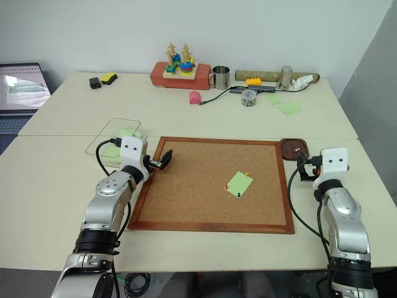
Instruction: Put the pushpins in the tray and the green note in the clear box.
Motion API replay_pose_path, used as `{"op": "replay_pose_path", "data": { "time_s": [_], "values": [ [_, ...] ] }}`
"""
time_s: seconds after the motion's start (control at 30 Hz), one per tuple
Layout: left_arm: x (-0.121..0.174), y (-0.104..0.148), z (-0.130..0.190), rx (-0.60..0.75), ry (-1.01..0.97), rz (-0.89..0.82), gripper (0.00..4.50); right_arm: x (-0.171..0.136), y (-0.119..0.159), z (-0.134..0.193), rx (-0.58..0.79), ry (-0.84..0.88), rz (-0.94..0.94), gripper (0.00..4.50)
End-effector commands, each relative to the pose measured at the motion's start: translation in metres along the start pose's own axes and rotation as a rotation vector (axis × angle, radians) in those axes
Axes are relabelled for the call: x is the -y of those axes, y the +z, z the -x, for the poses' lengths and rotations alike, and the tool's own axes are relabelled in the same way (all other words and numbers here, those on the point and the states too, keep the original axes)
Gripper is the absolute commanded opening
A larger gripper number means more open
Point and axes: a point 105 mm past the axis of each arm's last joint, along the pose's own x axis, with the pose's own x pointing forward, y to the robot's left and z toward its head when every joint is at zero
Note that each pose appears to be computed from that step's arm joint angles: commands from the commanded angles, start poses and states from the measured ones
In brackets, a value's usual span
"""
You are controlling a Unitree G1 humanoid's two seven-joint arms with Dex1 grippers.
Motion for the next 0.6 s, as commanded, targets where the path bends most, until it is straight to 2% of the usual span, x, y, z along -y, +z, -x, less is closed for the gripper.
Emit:
{"op": "replay_pose_path", "data": {
  "time_s": [0.03,0.6],
  "values": [
    [-0.0012,0.0147,0.0021,0.052,-0.006,-0.004,4.49,0.0043,0.0145,-0.0012,0.051,-0.002,0.021,4.50],
    [0.0035,0.0154,0.0037,0.050,-0.068,0.014,4.49,0.0054,0.0147,-0.0011,0.053,0.004,0.027,4.50]
  ]
}}
